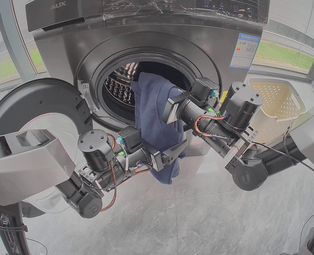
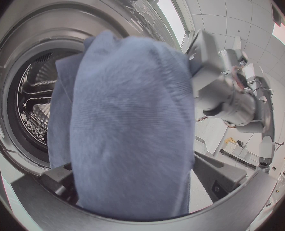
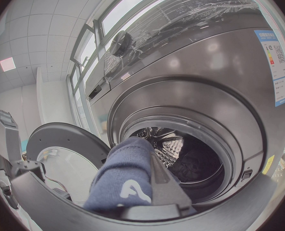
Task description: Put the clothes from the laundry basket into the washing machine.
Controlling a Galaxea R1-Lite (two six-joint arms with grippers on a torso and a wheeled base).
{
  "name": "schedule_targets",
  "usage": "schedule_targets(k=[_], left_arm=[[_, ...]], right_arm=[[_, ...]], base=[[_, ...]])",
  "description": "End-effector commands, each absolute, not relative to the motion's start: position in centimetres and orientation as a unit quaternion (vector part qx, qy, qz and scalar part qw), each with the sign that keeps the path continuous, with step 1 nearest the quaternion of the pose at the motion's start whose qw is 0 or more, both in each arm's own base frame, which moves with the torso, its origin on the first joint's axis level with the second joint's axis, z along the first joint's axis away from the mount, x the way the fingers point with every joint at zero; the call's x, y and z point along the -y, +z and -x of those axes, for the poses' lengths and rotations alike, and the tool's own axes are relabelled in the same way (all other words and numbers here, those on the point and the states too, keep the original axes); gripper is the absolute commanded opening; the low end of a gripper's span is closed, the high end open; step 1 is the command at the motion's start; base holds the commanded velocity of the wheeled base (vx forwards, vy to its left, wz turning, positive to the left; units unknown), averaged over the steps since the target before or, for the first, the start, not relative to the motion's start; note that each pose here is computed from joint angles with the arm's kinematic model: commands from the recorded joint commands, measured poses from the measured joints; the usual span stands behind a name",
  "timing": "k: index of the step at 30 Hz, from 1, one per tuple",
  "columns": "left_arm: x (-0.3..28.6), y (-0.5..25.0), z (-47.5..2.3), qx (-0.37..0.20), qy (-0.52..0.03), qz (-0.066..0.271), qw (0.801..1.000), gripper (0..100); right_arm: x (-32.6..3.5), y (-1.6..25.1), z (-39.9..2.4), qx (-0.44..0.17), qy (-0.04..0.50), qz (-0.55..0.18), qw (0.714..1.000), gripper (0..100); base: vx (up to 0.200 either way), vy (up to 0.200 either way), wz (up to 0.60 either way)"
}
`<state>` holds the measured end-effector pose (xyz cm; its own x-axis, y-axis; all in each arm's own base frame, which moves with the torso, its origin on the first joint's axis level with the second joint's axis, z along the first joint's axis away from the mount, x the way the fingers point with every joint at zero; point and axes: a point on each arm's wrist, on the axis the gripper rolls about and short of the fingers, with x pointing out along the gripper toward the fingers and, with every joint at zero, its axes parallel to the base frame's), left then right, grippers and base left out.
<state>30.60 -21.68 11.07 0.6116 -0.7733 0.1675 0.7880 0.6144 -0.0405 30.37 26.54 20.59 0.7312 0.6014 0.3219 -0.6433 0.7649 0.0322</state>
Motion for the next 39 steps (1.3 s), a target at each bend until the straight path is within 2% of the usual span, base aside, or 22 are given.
schedule_targets(k=[1,7,15,16,19,25,27,31,39], left_arm=[[22.5,8.9,-32.7,0.058,-0.426,0.054,0.901,100],[21.9,8.3,-35.2,0.068,-0.4,0.053,0.912,100],[21.5,9.0,-36.3,0.089,-0.372,0.057,0.922,100],[21.4,9.0,-36.3,0.088,-0.371,0.057,0.923,0],[21.4,8.9,-36.2,0.089,-0.371,0.057,0.923,0],[20.9,9.5,-36.3,0.097,-0.363,0.059,0.925,0],[20.4,10.5,-36.3,0.108,-0.358,0.06,0.926,0],[19.8,11.9,-36.1,0.125,-0.345,0.064,0.928,0],[19.0,15.1,-34.2,0.149,-0.341,0.073,0.925,0]], right_arm=[[-27.0,21.0,-28.6,0.144,0.346,-0.076,0.924,0],[-27.2,21.1,-27.5,0.14,0.356,-0.079,0.921,0],[-27.0,21.2,-27.3,0.138,0.356,-0.079,0.921,0],[-27.0,21.2,-27.4,0.138,0.355,-0.079,0.921,0],[-26.5,21.3,-27.8,0.14,0.348,-0.079,0.924,0],[-23.2,20.9,-30.2,0.139,0.299,-0.069,0.942,0],[-21.3,19.7,-31.0,0.121,0.275,-0.059,0.952,0],[-20.3,17.8,-30.9,0.097,0.266,-0.052,0.958,0],[-21.1,14.5,-31.0,0.046,0.273,-0.056,0.959,0]], base=[[0.0,0.0,0.0],[0.0,0.0,0.0],[0.0,0.0,0.0],[0.0,0.0,0.0],[0.0,0.0,0.0],[0.0,0.0,0.0],[0.0,0.0,0.0],[0.0,0.0,0.0],[0.0,0.0,0.0]])
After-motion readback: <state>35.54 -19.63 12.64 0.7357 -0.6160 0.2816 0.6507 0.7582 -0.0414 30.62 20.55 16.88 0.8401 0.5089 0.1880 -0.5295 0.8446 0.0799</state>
